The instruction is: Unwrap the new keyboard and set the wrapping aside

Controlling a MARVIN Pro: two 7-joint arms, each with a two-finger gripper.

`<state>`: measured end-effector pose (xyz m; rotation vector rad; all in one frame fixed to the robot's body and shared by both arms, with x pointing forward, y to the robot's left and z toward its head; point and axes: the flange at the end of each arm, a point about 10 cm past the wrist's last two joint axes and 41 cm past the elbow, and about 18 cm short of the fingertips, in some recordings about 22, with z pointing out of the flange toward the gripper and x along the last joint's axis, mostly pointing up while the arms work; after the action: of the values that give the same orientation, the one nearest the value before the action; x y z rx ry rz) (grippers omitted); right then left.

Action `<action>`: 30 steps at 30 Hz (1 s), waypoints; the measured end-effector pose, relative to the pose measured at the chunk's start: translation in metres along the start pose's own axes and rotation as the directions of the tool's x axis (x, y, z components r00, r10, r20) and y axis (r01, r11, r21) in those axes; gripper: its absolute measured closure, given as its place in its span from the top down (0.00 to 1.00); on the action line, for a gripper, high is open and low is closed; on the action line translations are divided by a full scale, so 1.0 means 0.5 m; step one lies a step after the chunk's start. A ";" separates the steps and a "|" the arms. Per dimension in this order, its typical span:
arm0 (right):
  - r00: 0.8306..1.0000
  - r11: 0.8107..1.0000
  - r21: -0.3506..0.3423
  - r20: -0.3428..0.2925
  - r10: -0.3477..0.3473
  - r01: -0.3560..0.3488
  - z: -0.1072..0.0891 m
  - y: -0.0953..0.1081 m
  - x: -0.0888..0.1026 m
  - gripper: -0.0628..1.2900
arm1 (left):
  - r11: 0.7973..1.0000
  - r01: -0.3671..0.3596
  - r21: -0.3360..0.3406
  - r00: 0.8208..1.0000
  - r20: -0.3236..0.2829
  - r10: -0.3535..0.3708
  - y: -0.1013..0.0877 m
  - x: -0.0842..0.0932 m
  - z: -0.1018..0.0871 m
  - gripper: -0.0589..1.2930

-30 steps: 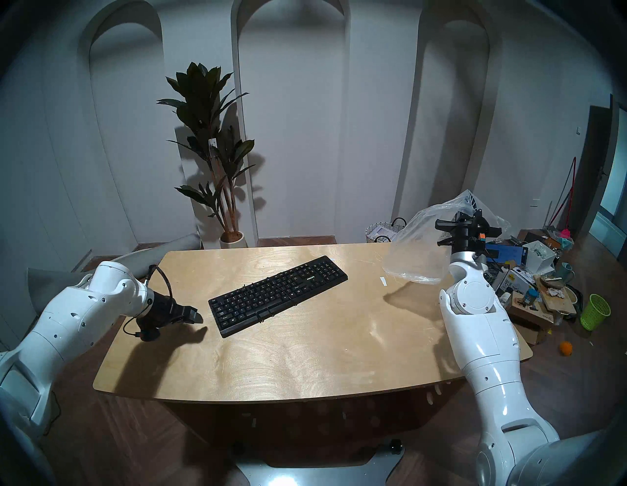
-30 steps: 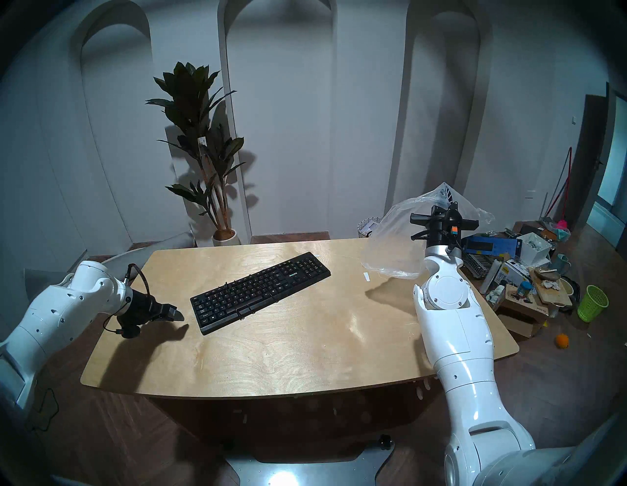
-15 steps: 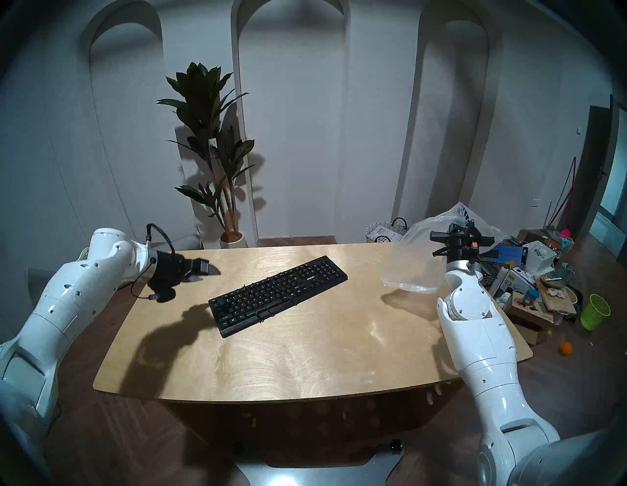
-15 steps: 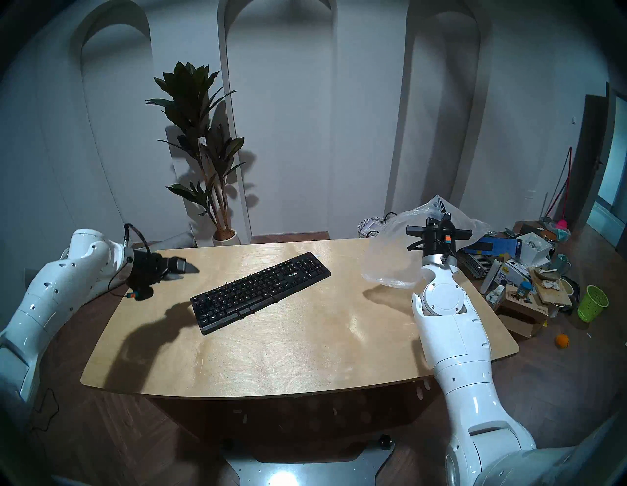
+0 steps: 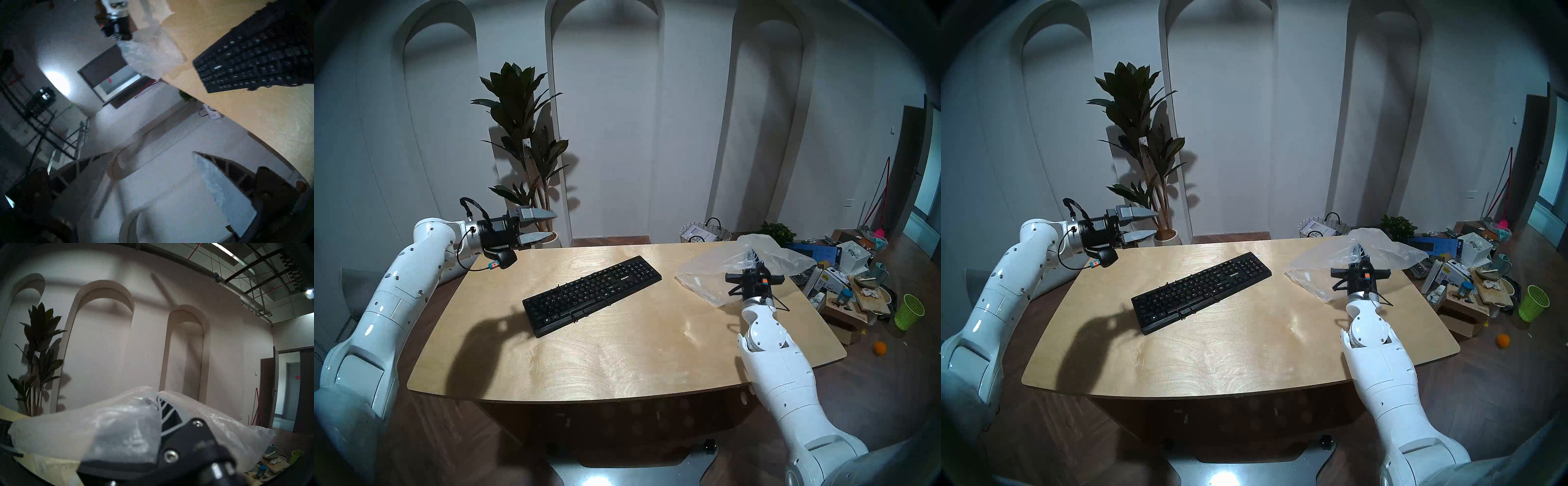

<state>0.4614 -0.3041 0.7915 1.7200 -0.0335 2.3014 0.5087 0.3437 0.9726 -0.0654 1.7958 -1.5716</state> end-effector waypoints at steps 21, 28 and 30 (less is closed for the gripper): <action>0.999 0.998 -0.056 -0.038 0.033 -0.035 -0.043 0.021 -0.003 0.03 | 0.845 0.309 0.437 0.901 0.150 -0.407 0.042 0.020 0.063 0.94; 0.997 0.997 -0.066 -0.057 0.044 -0.048 -0.051 0.022 0.002 0.03 | 0.813 0.399 0.424 0.864 0.124 -0.488 0.063 0.045 0.098 0.94; 0.997 0.997 -0.067 -0.060 0.045 -0.049 -0.052 0.022 0.002 0.03 | 0.807 0.415 0.420 0.857 0.119 -0.502 0.066 0.050 0.104 0.94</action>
<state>0.4342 -0.3100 0.7865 1.6345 -0.1412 2.3549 0.5326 0.2963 0.9325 -0.5127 1.3228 -2.1406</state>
